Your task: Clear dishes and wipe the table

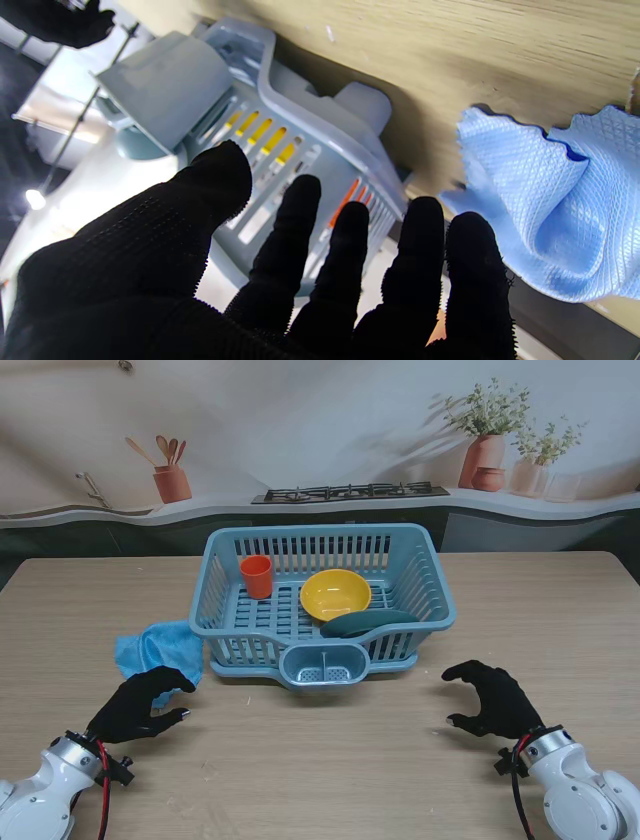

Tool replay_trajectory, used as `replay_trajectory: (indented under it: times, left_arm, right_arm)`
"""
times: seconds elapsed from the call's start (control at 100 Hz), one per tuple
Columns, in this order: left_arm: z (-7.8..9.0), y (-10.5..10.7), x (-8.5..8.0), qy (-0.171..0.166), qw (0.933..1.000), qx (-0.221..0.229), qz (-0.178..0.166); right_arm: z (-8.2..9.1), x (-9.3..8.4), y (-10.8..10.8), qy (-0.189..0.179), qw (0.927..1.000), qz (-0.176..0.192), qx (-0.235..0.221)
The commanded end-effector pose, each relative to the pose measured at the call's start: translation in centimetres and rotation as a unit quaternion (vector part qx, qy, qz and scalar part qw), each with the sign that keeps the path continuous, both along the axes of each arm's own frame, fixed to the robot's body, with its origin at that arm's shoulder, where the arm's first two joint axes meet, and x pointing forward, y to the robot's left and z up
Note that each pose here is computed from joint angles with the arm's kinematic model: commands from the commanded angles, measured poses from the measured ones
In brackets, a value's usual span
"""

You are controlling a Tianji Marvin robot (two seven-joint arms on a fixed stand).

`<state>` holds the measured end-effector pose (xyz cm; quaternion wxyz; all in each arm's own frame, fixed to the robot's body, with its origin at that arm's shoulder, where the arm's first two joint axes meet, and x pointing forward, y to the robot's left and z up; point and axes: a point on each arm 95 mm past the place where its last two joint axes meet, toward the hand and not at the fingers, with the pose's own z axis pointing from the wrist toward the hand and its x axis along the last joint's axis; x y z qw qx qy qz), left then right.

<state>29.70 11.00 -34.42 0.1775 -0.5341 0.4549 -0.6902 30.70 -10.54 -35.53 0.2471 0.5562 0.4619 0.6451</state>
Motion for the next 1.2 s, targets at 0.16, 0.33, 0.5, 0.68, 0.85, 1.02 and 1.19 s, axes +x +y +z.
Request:
replay_trajectory:
  times: [0.16, 0.33, 0.5, 0.68, 0.85, 1.02, 1.19]
  left_arm:
    - [-0.02, -0.01, -0.25, 0.004, 1.0, 0.006, -0.002]
    - [-0.04, 0.06, -0.38, 0.003, 1.0, 0.008, -0.001]
    - [-0.01, -0.02, -0.51, 0.007, 1.0, 0.003, 0.0]
    - [0.06, -0.14, -0.44, 0.002, 1.0, -0.009, 0.001]
    - [0.07, -0.09, -0.42, -0.004, 0.9999, -0.01, 0.0]
    - [0.1, -0.08, -0.39, -0.007, 0.9999, -0.012, -0.002]
    - [0.08, -0.1, -0.4, -0.005, 0.9999, -0.013, -0.002]
  right_arm:
    - [-0.08, -0.3, 0.3, 0.007, 0.9999, 0.008, 0.001]
    - [-0.04, -0.33, 0.29, 0.007, 0.9999, 0.009, 0.001]
    - [0.01, -0.39, 0.32, 0.008, 0.9999, 0.01, 0.002]
    - [-0.16, -0.56, 0.37, 0.014, 0.9998, 0.015, 0.0]
    - [-0.27, -0.68, 0.35, 0.019, 0.9995, 0.023, -0.004]
    - [-0.41, -0.83, 0.39, 0.025, 0.999, 0.034, -0.01]
    - [-0.5, -0.99, 0.54, 0.033, 0.9988, 0.037, -0.008]
